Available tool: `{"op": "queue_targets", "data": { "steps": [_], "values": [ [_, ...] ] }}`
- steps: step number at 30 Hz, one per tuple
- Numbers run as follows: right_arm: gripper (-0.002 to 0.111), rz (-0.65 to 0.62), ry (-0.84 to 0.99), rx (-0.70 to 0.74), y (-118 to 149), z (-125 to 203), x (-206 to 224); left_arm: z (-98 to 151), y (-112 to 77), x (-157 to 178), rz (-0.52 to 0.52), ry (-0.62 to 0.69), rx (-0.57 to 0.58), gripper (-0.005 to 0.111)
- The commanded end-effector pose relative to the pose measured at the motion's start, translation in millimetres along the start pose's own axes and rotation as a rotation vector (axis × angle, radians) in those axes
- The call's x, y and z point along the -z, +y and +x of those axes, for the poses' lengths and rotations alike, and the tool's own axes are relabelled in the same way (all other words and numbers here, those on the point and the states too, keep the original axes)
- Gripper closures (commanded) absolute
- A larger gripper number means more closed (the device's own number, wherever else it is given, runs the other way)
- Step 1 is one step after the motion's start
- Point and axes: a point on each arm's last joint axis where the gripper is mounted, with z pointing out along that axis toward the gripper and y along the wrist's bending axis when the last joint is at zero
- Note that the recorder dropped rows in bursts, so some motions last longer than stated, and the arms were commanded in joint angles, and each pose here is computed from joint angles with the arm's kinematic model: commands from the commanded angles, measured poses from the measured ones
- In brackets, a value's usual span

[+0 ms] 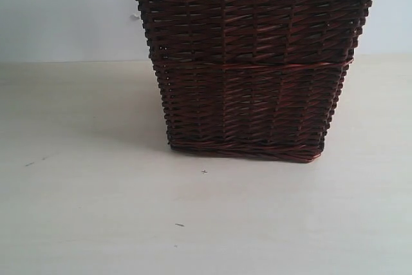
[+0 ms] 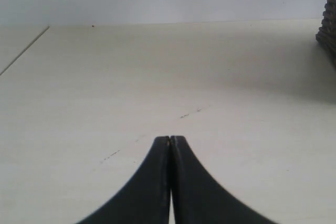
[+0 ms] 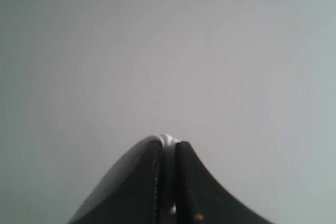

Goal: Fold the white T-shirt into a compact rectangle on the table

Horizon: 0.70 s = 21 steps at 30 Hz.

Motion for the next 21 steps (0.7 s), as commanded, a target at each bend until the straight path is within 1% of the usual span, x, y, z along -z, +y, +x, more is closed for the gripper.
{"op": "queue_targets", "data": {
  "steps": [1, 3, 6, 12, 16, 19, 21],
  "values": [
    [0.108, -0.028, -0.115, -0.072, 5.3, -23.3, 14.1, -2.9, -0.1, 0.8, 0.003, -0.027, 0.005, 0.107],
    [0.108, -0.047, -0.116, -0.086, 8.1, -27.1, 18.9, -2.9, -0.1, 0.8, 0.003, -0.027, 0.005, 0.107],
    [0.108, -0.077, -0.063, -0.086, 12.0, -25.1, 22.5, -2.9, -0.1, 0.8, 0.003, -0.027, 0.005, 0.107],
    [0.108, -0.179, 0.201, -0.089, 22.0, -1.1, 24.8, -2.9, -0.1, 0.8, 0.003, -0.027, 0.005, 0.107],
    [0.108, -0.2, 0.327, -0.107, 24.2, 14.3, 27.0, -2.9, -0.1, 0.8, 0.003, -0.027, 0.005, 0.107],
    [0.108, -0.203, 0.407, -0.102, 26.6, 20.7, 38.1, -2.9, -0.1, 0.8, 0.003, -0.027, 0.005, 0.107],
    [0.108, -0.195, 0.498, -0.113, 27.8, 30.7, 47.4, -2.9, -0.1, 0.8, 0.003, -0.027, 0.005, 0.107]
  ]
}}
